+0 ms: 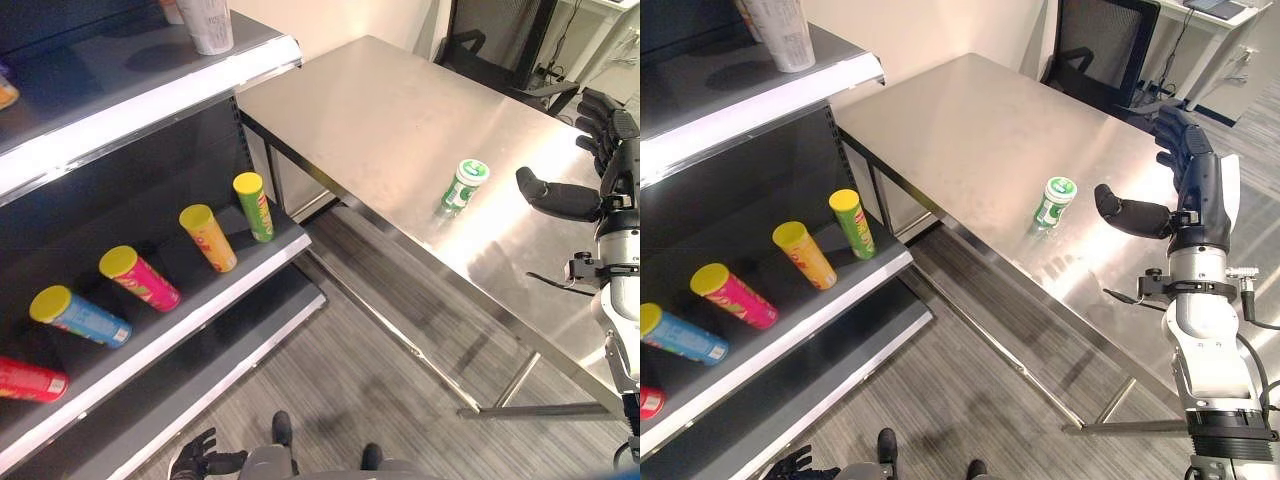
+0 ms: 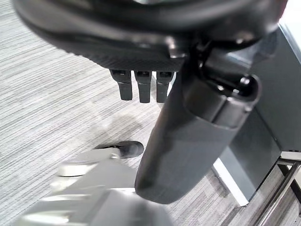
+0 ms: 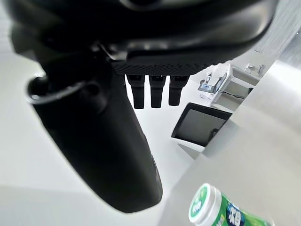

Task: Put the goods on the table back onto the shelves and tidy them up.

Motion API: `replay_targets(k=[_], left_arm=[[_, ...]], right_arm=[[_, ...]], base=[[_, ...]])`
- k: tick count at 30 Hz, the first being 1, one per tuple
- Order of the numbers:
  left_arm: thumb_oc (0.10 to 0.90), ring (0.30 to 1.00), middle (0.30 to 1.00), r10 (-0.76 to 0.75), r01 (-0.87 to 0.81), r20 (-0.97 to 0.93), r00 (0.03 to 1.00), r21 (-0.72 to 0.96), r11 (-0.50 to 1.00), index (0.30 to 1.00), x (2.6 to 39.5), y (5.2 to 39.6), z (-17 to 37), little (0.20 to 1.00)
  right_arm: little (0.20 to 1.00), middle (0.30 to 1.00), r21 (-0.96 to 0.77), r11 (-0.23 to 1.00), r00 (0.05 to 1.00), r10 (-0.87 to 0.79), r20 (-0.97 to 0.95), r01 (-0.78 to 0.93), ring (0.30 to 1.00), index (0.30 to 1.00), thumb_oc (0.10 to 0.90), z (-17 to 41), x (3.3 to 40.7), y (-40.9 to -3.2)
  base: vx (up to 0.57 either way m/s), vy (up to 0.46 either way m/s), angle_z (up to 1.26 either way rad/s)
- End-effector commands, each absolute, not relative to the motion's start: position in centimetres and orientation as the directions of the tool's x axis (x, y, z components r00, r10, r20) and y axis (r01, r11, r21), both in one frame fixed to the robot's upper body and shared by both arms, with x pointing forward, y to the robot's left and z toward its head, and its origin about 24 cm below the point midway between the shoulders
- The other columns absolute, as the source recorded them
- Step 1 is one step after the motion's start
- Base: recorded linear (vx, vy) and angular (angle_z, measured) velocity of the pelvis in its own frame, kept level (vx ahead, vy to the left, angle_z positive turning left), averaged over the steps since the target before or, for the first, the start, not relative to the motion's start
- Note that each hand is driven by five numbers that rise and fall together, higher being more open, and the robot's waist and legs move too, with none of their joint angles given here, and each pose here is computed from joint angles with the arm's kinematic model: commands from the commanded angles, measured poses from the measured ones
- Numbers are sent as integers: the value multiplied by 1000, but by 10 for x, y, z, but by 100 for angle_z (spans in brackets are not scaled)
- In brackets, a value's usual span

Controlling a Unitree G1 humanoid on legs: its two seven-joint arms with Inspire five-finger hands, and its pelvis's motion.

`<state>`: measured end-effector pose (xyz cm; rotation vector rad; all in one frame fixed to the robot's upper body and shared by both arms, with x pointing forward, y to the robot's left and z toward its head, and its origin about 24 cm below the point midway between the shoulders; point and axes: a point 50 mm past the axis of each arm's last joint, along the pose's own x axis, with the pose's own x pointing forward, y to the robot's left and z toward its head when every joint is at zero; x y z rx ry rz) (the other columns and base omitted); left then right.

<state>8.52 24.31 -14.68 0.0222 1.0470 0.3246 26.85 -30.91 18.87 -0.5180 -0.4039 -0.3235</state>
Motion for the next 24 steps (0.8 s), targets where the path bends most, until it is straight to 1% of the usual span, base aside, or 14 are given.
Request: replay_targets(k=[1,4,5,6,7,8,12,14,15,20,24], left_arm=[[800,900,900,329,-217,-783,527,251,943,900,102,269,-133,900],[800,900,900,330,-210,-769,548,255,944,900,109,271,-130,900],[800,900,900,325,-182,-760,563,269,946,900,115,270,-128,900],[800,900,900,325,-182,-759,564,269,946,900,115,270,-128,900],[800,900,900,328,-171,-762,558,282,944,900,113,272,-128,900],[800,900,900,328,-175,-767,551,279,944,900,110,272,-129,900],[800,900,900,331,-210,-772,543,257,943,900,106,270,-131,900],[800,900,900,319,-205,-788,527,246,947,900,101,267,-135,900],[800,900,900,313,-207,-805,504,239,949,900,94,264,-139,900],[800,900,900,297,-204,-819,491,223,953,900,89,258,-142,900],[800,900,900,291,-194,-832,473,224,955,900,83,258,-144,900]], right_arm=[[900,900,-391,797,746,-109,657,461,900,900,800,250,267,-304],[900,900,-403,793,759,-110,642,456,900,900,800,247,265,-306],[900,900,-416,765,748,-125,652,491,900,900,800,249,259,-313],[900,900,-416,765,748,-126,652,491,900,900,800,249,259,-313],[900,900,-425,751,758,-150,635,505,900,900,800,245,258,-319],[900,900,-430,763,771,-136,622,482,900,900,800,241,257,-315],[900,900,-378,791,760,-162,629,481,900,900,800,235,251,-317],[900,900,-370,799,761,-161,628,474,900,900,800,235,249,-318],[900,900,-375,810,769,-139,624,451,900,900,800,236,248,-316],[900,900,-430,797,791,-93,605,423,900,900,800,236,244,-313],[900,900,-385,833,787,-93,610,398,900,900,800,233,240,-312]], base=[[27,41,3],[120,-121,49],[142,-249,34],[113,-266,21],[48,-91,52],[58,-91,66],[113,-143,47],[75,-162,-5],[26,-104,3],[18,-83,2],[6,-50,2]])
